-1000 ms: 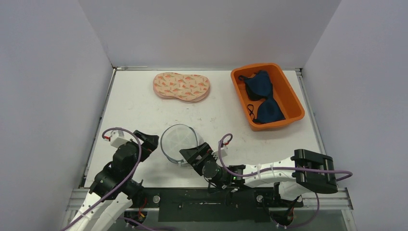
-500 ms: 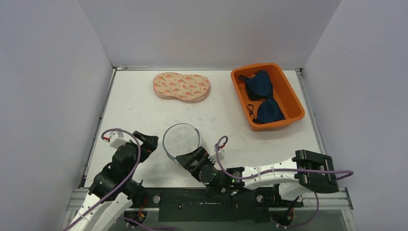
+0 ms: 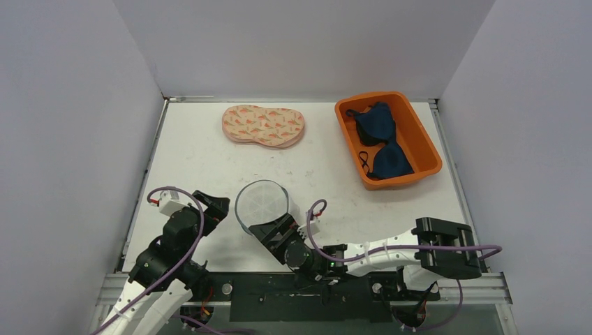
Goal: Unzip the laundry bag and remove the bra
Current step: Adjust the laundry bag at the center of the board.
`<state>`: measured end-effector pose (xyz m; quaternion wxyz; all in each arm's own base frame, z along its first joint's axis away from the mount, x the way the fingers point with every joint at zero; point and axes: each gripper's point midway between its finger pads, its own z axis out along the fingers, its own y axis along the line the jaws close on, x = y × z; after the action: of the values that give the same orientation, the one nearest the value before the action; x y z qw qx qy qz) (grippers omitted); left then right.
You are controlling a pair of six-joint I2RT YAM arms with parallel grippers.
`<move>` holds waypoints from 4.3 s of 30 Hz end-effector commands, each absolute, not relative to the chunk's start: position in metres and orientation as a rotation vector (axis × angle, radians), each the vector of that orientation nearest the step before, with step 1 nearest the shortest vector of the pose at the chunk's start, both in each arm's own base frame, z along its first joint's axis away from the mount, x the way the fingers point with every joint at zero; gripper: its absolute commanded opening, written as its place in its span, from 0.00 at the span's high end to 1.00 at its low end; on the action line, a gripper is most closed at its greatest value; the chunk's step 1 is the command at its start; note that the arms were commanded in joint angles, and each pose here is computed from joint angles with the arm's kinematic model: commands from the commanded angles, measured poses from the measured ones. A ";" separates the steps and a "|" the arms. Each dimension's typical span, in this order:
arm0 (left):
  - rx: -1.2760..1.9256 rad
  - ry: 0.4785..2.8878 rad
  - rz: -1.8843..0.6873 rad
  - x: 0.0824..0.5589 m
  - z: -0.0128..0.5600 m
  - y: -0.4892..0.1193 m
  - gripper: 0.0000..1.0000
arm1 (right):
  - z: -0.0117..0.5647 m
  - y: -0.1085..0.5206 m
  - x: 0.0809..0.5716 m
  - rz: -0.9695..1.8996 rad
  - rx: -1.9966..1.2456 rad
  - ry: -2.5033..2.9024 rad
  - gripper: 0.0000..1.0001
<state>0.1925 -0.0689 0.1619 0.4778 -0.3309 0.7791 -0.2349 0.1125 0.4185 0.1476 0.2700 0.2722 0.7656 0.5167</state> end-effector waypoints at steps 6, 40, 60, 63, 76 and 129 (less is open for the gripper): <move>-0.814 1.884 -0.602 0.194 0.166 -0.071 0.09 | 0.156 0.407 0.154 1.415 0.867 1.921 0.10; -0.739 1.915 -0.649 0.201 0.162 -0.088 0.09 | 0.147 0.329 0.234 1.145 0.537 1.996 0.94; -0.747 1.714 -0.514 0.198 0.231 -0.044 0.09 | 0.207 0.391 0.213 1.193 -0.643 2.188 0.95; -0.742 1.746 -0.527 0.200 0.220 -0.051 0.09 | 0.184 0.372 0.215 1.256 -0.547 2.239 0.95; -0.678 1.880 -0.628 0.213 0.183 -0.090 0.09 | 0.140 0.298 0.226 1.087 -0.401 2.333 0.90; -0.680 1.942 -0.697 0.209 0.168 -0.105 0.09 | 0.219 0.381 0.138 0.219 -0.924 1.809 0.95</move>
<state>0.2005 -0.0881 0.1531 0.4591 -0.2999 0.7993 -0.2460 0.1267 0.3872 0.1794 0.4892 -0.4732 0.7326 0.0038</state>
